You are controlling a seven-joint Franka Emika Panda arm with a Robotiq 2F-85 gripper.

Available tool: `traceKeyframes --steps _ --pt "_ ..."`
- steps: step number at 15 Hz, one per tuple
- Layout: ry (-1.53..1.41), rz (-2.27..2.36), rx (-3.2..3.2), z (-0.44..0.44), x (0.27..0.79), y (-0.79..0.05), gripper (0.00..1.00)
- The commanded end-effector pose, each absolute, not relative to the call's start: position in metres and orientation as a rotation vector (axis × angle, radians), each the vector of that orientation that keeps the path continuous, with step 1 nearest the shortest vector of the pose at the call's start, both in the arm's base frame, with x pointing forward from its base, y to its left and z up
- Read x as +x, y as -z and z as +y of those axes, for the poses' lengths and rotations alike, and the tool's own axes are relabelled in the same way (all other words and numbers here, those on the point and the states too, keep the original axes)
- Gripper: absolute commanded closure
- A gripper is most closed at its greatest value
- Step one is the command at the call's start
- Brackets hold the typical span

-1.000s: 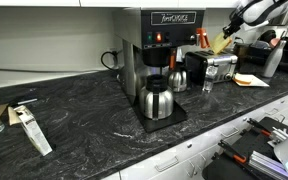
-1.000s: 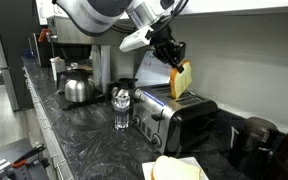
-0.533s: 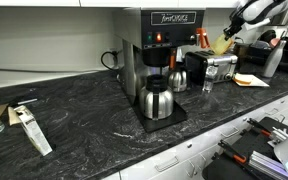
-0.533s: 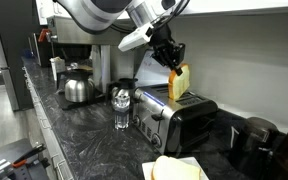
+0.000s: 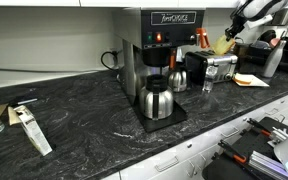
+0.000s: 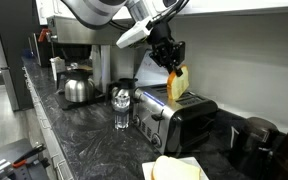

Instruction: Pick up the bread and put it in the toaster

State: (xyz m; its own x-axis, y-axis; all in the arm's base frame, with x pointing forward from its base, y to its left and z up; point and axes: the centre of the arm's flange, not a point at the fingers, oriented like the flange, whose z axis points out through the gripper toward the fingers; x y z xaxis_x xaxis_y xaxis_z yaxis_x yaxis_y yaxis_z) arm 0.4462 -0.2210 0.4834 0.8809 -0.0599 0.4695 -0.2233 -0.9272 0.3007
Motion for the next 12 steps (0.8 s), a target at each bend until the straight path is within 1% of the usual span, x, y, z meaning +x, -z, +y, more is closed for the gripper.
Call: traceKeyframes --steps 1,5,7,9,10,11,12 --pt "-0.606 -0.199 2.712 -0.221 0.450 -0.489 0.41" --pt "-0.604 -0.216 2.710 -0.221 0.449 -0.489 0.12" --pt "-0.612 -0.231 2.707 -0.220 0.449 -0.488 0.01" --pt "-0.633 -0.288 2.721 -0.218 0.449 -0.487 0.00" --pt "-0.643 -0.318 2.719 -0.254 0.457 -0.473 0.00" --pt "-0.636 -0.277 2.717 -0.227 0.445 -0.482 0.00" --pt "-0.628 -0.288 2.720 -0.232 0.444 -0.478 0.00"
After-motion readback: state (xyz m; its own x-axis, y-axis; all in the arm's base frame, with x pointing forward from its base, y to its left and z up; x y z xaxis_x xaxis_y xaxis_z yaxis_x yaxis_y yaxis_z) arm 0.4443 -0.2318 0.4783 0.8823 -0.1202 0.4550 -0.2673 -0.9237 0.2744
